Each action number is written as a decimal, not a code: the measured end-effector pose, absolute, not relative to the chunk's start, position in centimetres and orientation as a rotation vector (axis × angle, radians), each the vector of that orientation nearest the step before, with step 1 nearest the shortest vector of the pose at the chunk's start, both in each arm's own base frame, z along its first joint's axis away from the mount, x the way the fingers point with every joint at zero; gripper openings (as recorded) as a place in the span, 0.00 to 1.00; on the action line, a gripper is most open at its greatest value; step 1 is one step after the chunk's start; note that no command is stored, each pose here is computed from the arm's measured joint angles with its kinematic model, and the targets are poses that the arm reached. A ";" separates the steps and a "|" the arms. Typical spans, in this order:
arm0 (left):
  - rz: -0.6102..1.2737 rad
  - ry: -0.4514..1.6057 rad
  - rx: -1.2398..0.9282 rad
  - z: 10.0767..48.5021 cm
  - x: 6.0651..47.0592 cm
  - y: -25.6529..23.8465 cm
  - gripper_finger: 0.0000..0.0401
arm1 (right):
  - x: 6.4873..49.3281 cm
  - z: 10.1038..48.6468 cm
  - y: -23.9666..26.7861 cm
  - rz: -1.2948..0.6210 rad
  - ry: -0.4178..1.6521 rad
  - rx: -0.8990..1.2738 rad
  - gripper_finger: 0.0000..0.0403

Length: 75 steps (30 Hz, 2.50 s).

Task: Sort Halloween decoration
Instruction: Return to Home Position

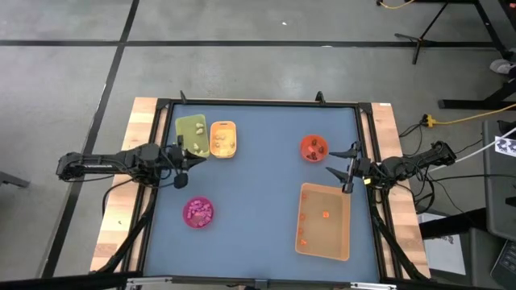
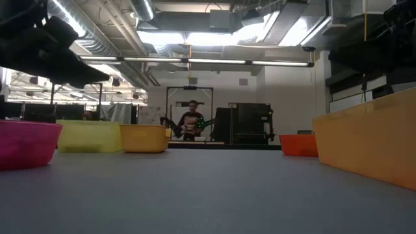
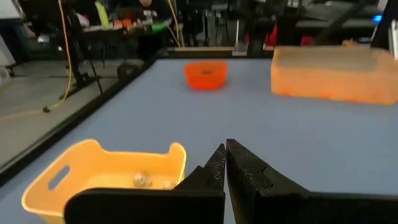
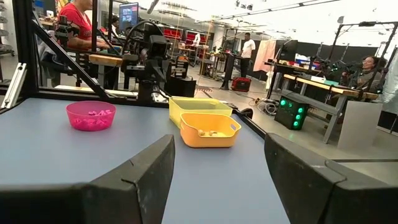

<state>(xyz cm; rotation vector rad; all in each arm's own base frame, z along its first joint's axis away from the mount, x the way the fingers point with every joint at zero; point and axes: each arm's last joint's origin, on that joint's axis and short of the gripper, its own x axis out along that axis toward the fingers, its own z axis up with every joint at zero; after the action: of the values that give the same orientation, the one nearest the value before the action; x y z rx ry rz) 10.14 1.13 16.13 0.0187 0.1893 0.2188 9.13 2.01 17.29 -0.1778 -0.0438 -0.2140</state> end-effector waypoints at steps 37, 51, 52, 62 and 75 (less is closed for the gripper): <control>0.220 0.053 0.013 17.2 9.3 1.1 0.00 | 9.1 17.3 2.1 -0.194 -0.046 -0.171 0.01; 0.221 0.052 0.013 17.2 9.3 1.1 0.00 | 9.2 17.2 2.1 -0.178 -0.033 -0.208 0.01; 0.221 0.052 0.013 17.2 9.3 1.1 0.00 | 9.2 17.2 2.1 -0.178 -0.033 -0.208 0.00; 0.221 0.052 0.013 17.2 9.3 1.1 0.00 | 9.3 17.2 2.6 -0.023 -0.051 -0.201 0.00; 0.221 0.052 0.013 17.2 9.3 1.1 0.00 | 9.7 17.0 2.0 -0.045 -0.039 -0.199 0.00</control>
<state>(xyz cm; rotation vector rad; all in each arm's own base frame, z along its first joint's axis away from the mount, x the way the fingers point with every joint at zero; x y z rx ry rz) 9.32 1.08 17.20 0.0129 0.0522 0.2205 9.73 2.04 17.04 -0.1995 -0.0389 -0.0447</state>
